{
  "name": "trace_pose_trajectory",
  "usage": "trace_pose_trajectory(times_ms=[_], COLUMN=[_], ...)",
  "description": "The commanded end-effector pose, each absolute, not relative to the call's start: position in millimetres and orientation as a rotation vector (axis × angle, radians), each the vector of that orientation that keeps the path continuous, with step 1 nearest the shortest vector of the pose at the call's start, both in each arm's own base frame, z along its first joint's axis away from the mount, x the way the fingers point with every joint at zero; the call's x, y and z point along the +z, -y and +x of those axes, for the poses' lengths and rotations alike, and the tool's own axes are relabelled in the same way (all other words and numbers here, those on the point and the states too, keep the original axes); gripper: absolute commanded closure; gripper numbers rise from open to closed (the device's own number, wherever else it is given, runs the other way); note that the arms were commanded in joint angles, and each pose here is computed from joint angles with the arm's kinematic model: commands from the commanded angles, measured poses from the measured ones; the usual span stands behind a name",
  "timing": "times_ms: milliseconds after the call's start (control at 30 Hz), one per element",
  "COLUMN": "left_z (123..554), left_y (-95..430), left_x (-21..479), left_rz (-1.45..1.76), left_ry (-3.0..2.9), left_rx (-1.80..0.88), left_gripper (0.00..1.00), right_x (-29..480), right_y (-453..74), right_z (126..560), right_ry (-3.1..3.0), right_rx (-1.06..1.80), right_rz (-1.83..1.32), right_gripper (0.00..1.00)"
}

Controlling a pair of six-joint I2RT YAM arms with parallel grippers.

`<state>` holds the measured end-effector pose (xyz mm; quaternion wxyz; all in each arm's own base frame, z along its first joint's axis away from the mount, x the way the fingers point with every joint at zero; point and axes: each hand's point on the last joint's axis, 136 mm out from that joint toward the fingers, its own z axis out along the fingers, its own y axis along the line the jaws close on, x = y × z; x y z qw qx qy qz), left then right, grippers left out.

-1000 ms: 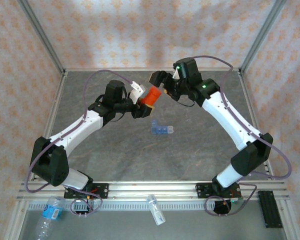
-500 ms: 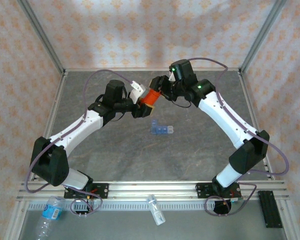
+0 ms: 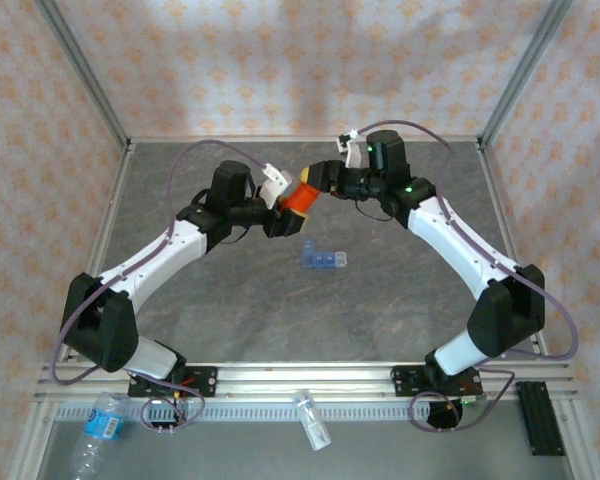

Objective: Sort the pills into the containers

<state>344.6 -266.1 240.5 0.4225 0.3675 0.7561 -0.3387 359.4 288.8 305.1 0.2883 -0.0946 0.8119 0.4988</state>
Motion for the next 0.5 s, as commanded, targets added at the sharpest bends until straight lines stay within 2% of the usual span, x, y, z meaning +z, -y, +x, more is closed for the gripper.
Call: trace_pose_trajectory(times_ms=[0, 33, 133, 167, 267, 367, 467], left_z=[341.4, 341.4, 341.6, 341.6, 342.2, 343.4, 343.8], left_y=[271.1, 270.9, 271.0, 270.8, 270.9, 271.1, 271.7], left_x=[273.4, 272.6, 271.6, 271.7, 269.9, 269.5, 268.6], left_rz=[0.963, 0.964, 0.964, 0.965, 0.965, 0.965, 0.968], left_ry=[-1.763, -1.764, -1.766, -1.765, -1.77, -1.769, -1.77], left_rx=[-0.855, -0.853, -0.851, -0.85, -0.85, -0.849, -0.849], left_gripper=[1.0, 1.0, 1.0, 1.0, 1.0, 1.0, 1.0], right_x=[313.0, 314.3, 327.5, 330.8, 339.9, 336.6, 329.3], right_y=[-288.5, -287.8, -275.8, -269.2, -255.4, -240.5, -235.3], right_z=[357.5, 357.9, 363.5, 365.8, 370.7, 375.3, 374.5], right_ry=[-2.096, -2.105, -2.125, -2.149, -2.198, -2.255, -2.304], right_rx=[1.362, 1.365, 1.302, 1.264, 1.224, 1.174, 1.121], right_rz=[-0.406, -0.385, -0.247, -0.183, 0.011, 0.25, 0.362], right_gripper=[0.52, 0.47, 0.16, 0.12, 0.08, 0.09, 0.11])
